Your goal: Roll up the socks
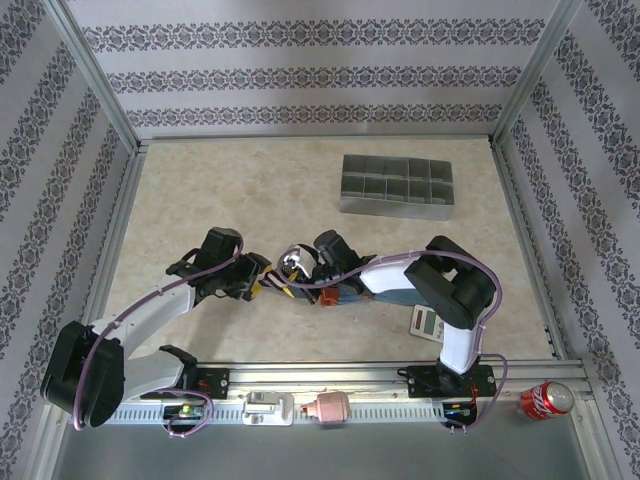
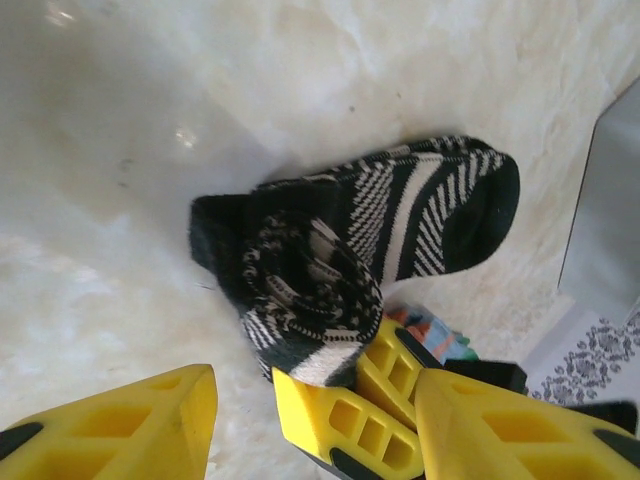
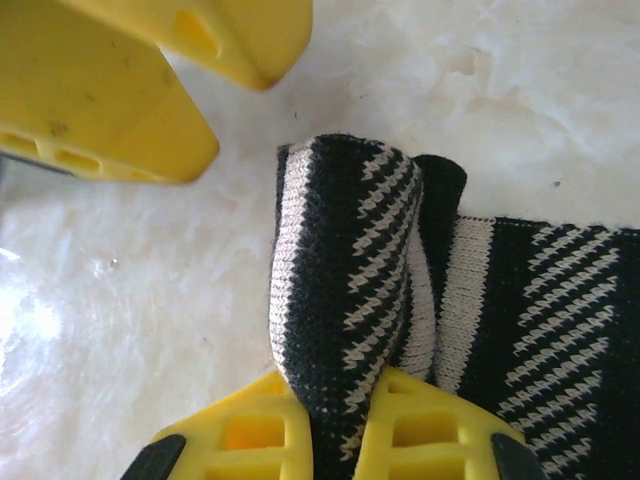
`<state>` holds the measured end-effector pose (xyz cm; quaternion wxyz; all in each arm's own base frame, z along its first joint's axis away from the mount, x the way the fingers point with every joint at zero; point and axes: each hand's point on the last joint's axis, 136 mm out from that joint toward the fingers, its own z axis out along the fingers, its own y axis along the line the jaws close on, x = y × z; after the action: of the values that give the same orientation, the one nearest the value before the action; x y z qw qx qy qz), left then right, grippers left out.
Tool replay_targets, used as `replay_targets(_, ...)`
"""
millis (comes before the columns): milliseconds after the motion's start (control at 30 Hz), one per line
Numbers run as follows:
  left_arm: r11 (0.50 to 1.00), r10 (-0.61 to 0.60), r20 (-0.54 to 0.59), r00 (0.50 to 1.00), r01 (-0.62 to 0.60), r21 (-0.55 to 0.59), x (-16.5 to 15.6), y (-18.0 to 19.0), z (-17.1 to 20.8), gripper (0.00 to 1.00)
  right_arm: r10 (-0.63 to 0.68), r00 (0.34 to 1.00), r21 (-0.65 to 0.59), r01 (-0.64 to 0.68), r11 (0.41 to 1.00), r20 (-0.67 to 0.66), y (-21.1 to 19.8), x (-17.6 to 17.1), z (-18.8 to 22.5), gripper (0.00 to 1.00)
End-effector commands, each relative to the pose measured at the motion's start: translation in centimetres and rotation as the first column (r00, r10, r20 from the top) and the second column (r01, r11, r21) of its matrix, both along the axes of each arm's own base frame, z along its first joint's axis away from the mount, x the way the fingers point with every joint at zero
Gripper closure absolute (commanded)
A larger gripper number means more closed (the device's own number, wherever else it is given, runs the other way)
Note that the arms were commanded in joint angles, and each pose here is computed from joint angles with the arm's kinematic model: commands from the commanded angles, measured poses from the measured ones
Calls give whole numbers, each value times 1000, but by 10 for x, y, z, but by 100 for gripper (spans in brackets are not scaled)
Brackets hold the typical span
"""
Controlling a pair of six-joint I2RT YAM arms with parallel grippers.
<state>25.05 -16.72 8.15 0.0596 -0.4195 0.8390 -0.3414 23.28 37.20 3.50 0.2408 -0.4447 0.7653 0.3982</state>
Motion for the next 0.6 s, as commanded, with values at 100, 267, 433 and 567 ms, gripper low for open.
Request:
replay_targets(100,995,-102,36,994,103,-16,3,-29,-11,51,-119,923,-310,0,951,-365,-65,-53,-91,100)
replay_targets(267,996,-78,-16,997,79,35,-1,-23,-29,49,-133,907,-328,-6,945,-400,-67,-51,-96,100)
replay_targets(433,994,-83,-32,996,85,62,7,-25,-44,51,-146,881,-324,-9,946,-449,-66,-49,-99,100)
replay_targets(567,987,-110,-96,989,120,109,4,-23,-70,56,-148,874,-323,-11,946,-463,-65,-45,-100,100)
